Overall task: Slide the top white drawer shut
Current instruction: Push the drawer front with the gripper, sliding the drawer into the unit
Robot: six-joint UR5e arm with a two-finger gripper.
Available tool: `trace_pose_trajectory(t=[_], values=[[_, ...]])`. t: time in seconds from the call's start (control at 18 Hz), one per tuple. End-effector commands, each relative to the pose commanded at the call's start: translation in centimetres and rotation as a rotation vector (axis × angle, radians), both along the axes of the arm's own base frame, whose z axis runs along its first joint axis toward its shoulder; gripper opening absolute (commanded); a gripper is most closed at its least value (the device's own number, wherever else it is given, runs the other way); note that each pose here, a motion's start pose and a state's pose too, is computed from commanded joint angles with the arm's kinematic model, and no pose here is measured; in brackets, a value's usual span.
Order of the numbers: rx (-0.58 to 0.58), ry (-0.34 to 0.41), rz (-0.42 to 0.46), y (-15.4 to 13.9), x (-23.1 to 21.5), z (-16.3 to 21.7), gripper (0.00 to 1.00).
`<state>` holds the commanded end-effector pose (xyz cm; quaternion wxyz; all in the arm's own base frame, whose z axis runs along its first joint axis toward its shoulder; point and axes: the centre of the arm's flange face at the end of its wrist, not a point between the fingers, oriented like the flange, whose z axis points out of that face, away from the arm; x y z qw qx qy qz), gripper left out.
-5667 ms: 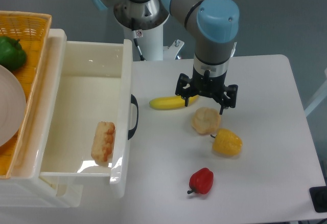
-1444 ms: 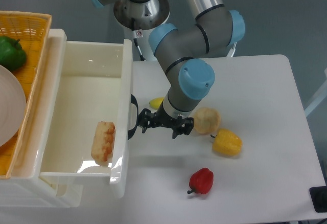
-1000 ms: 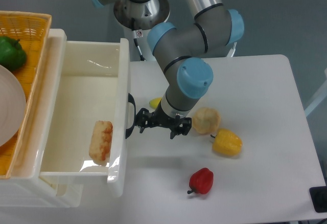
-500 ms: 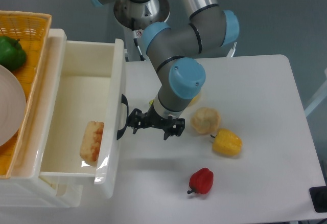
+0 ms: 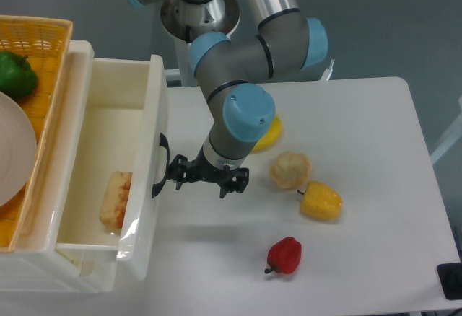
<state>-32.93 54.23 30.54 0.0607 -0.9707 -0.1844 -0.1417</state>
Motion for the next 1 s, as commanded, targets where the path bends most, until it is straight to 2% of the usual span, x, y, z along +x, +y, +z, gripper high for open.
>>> trace_pose_trajectory(t=[1.0], values=[[-0.001, 0.005, -0.068, 2.2, 3.2, -0.1, 1.0]])
